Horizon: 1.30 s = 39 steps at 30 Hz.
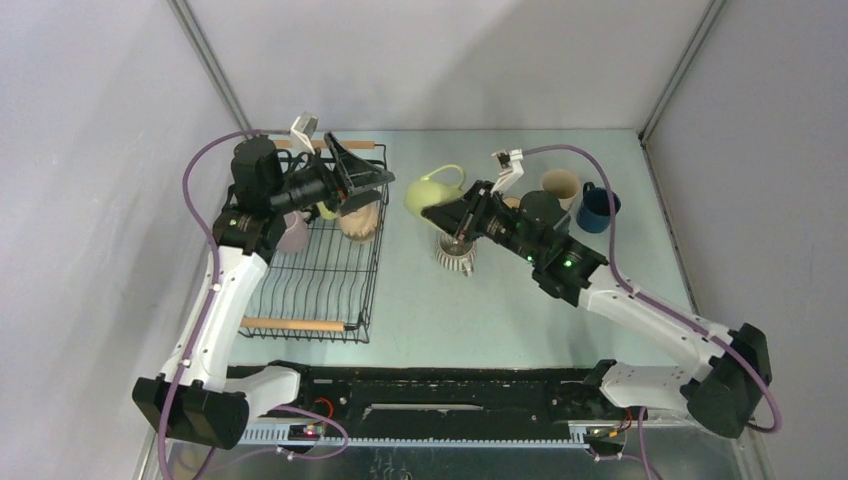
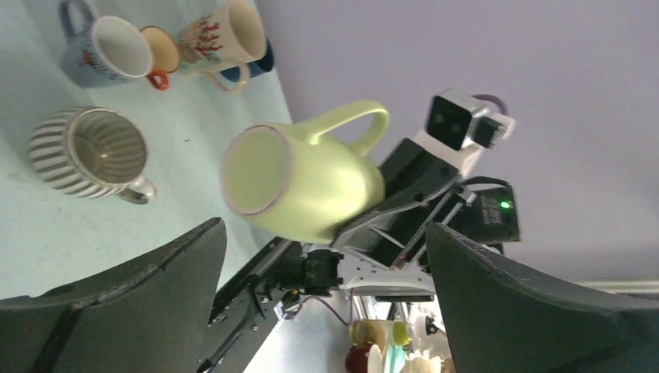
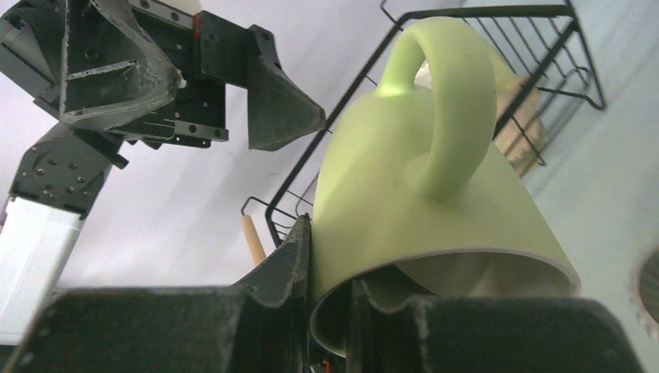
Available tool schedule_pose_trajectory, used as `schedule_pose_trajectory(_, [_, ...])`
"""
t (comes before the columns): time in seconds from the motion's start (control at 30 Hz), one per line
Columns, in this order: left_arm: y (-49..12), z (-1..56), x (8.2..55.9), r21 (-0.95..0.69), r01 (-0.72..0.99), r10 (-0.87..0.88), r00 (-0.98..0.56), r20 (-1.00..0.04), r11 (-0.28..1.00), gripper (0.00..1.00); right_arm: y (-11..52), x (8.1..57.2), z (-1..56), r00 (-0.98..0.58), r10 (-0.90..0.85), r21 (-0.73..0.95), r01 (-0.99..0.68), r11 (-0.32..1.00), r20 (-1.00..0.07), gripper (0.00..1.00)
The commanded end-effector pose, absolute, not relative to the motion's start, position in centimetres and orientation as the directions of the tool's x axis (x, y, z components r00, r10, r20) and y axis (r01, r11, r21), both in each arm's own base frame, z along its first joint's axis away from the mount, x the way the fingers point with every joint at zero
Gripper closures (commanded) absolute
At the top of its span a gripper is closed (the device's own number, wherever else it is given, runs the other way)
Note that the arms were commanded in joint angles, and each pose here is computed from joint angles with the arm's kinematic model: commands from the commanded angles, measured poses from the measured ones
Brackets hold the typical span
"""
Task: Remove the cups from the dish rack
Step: Place the cup at the center of the board.
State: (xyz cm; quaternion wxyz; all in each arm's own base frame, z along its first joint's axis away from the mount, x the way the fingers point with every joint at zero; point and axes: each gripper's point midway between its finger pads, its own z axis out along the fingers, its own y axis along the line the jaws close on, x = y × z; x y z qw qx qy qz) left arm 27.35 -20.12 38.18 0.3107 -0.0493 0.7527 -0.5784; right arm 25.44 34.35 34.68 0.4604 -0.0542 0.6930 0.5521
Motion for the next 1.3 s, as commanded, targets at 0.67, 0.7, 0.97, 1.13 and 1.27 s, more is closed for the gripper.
schedule_pose_trajectory(0.67, [-16.4, 29.5, 26.1, -0.394, 0.308, -0.122, -0.634, -0.763, 0.866, 0.0, 18.7, 25.4, 24.9, -0.71, 0.159, 0.422, -0.209, 0.882, -0.685, 1.0])
schedule_pose_trajectory(0.7, [-16.3, 29.2, 26.1, -0.383, 0.304, -0.115, -0.635, -0.764, 0.872, 0.0, 18.7, 25.7, 24.2, -0.727, 0.139, 0.408, -0.208, 0.889, -0.673, 1.0])
schedule_pose_trajectory(0.97, [-14.9, 26.8, 25.7, -0.311, 0.274, -0.081, -0.619, -0.781, 0.91, 0.0, 19.9, 28.8, 19.1, -0.801, 0.035, 0.302, -0.185, 0.935, -0.598, 1.0])
schedule_pose_trajectory(1.13, [-14.2, 26.1, 25.7, -0.293, 0.257, -0.09, -0.593, -0.8, 0.921, 0.0, 20.2, 30.8, 16.5, -0.821, 0.004, 0.245, -0.165, 0.955, -0.571, 1.0])
schedule_pose_trajectory(1.27, [-14.1, 25.6, 25.6, -0.297, 0.26, -0.101, -0.572, -0.814, 0.919, 0.0, 20.7, 32.0, 14.6, -0.84, -0.011, 0.229, -0.16, 0.96, -0.542, 1.0])
